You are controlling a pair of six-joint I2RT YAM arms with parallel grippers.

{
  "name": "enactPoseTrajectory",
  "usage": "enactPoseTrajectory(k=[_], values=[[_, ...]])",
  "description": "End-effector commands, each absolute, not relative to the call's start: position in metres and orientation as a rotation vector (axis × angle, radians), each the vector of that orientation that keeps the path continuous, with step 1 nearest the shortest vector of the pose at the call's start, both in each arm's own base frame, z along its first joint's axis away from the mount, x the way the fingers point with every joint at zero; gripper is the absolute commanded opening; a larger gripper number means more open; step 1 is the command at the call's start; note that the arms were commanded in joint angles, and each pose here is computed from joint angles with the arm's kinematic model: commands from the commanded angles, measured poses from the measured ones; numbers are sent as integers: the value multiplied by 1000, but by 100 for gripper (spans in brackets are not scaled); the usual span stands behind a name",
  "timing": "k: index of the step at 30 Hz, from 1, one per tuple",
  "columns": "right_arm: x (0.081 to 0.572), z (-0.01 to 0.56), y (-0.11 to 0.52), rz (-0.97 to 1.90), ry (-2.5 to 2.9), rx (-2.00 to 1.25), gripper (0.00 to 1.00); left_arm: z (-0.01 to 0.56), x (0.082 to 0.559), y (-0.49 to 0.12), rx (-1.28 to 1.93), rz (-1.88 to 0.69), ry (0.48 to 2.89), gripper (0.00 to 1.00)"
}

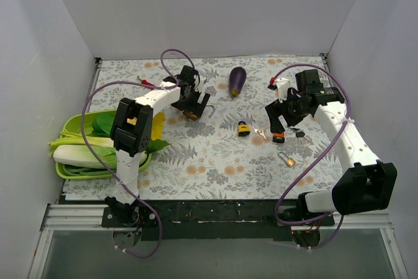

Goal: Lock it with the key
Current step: Pick up the lock from the center of the board.

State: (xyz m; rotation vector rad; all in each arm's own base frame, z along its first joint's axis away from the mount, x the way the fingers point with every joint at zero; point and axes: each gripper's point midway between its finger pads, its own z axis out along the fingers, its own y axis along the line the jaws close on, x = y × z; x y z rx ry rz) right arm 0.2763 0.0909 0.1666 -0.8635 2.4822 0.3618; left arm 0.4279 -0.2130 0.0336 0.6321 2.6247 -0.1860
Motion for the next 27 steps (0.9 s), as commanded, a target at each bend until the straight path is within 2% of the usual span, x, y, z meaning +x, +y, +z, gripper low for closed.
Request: enactPoseTrajectory(k=[1,10,15,17,19,21,22,23,25,27], values=[[288,189,96,371,2400,-840,92,39,433,-220,600,-176,2593,90],[293,190,98,378,2410,-828,92,18,414,-225,607,-38,2619,83],[295,192,99,386,2409,-824,93,3,400,-222,561,-42,2707,73],[296,194,101,396,2397,-826,93,6,400,-226,531,-74,2710,64],[296,196,105,420,2383,-826,93,12,405,-231,506,-95,2694,60],[297,198,107,436,2380,-812,93,13,410,-233,475,-93,2692,64],[297,196,109,448,2387,-814,93,12,410,-230,460,-69,2706,80],[297,197,109,455,2389,-810,93,13,416,-234,436,-68,2704,87],[297,197,111,464,2388,-812,93,14,421,-236,412,-65,2695,91],[298,196,110,459,2387,-809,93,14,424,-235,368,-48,2686,90]])
